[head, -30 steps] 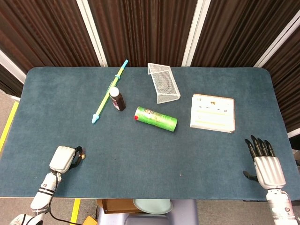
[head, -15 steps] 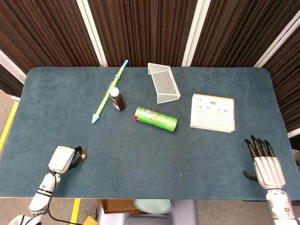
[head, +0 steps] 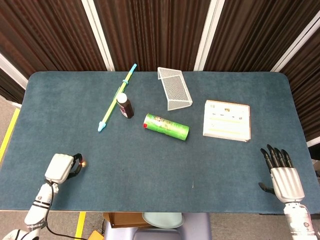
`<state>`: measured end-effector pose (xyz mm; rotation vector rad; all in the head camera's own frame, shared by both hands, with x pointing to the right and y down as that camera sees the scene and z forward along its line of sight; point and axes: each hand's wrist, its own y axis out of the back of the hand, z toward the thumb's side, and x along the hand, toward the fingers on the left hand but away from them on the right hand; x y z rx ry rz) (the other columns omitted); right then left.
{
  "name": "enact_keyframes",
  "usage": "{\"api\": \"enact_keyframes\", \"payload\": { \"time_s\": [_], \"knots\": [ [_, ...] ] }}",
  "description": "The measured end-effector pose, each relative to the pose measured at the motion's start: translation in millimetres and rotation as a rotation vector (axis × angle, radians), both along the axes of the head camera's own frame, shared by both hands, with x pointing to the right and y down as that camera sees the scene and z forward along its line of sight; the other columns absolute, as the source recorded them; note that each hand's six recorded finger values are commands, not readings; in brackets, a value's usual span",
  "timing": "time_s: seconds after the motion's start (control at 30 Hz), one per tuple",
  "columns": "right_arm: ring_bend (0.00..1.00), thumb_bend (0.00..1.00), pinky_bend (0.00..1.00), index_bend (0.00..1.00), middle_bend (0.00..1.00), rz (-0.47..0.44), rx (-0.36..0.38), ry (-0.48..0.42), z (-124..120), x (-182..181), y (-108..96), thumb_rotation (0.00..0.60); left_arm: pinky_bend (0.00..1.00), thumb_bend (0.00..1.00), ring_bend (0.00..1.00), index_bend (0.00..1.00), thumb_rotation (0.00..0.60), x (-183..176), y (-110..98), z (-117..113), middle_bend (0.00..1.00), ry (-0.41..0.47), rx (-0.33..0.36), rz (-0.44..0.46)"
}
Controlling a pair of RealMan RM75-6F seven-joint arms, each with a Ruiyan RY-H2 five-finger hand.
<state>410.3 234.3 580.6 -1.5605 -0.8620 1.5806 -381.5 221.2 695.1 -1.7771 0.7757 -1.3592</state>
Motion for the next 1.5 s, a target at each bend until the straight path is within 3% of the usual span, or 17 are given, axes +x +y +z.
{"api": "enact_keyframes", "payload": {
  "time_s": [0.17, 0.33, 0.5, 0.87, 1.0, 1.2, 1.4, 1.5],
  "knots": [
    [0.0, 0.23, 0.0, 0.0, 0.0, 0.004, -0.016, 0.004, 4, 0, 1, 0.6, 1.0, 0.42, 0.94, 0.63, 0.6, -8, -13, 1, 0.97, -0.024, 0.027, -0.041],
    [0.0, 0.23, 0.0, 0.0, 0.0, 0.003, -0.026, 0.004, 6, 0, 1, 0.6, 1.0, 0.42, 0.94, 0.63, 0.6, 8, 3, 4, 0.97, -0.006, 0.0, 0.038],
    [0.0, 0.23, 0.0, 0.0, 0.0, 0.0, 0.003, -0.011, -1, -1, -1, 0.6, 1.0, 0.42, 0.94, 0.63, 0.6, 3, -9, 5, 0.97, -0.007, 0.018, -0.015],
    [0.0, 0.23, 0.0, 0.0, 0.0, 0.007, -0.004, -0.006, -1, 1, 0, 0.6, 1.0, 0.42, 0.94, 0.58, 0.6, 4, -2, 13, 0.97, -0.013, -0.014, -0.005],
    [0.0, 0.23, 0.0, 0.0, 0.0, 0.006, -0.005, -0.005, 0, 1, 0, 0.6, 1.0, 0.42, 0.94, 0.5, 0.6, 3, 0, 15, 0.96, -0.02, -0.02, -0.004],
    [0.0, 0.23, 0.0, 0.0, 0.0, 0.005, -0.001, -0.008, 0, 0, 0, 0.6, 1.0, 0.41, 0.93, 0.19, 0.6, 2, 1, 15, 0.94, -0.032, -0.033, -0.001],
    [0.0, 0.23, 0.0, 0.0, 0.0, 0.003, 0.008, -0.014, -2, 0, 0, 0.6, 1.0, 0.41, 0.89, 0.11, 0.6, 1, 2, 9, 0.9, -0.036, -0.015, 0.004],
    [0.0, 0.23, 0.0, 0.0, 0.0, 0.004, 0.01, -0.016, -4, 0, 0, 0.6, 0.96, 0.41, 0.77, 0.1, 0.6, -1, 2, -3, 0.75, -0.028, 0.026, 0.002]
  ]
}}
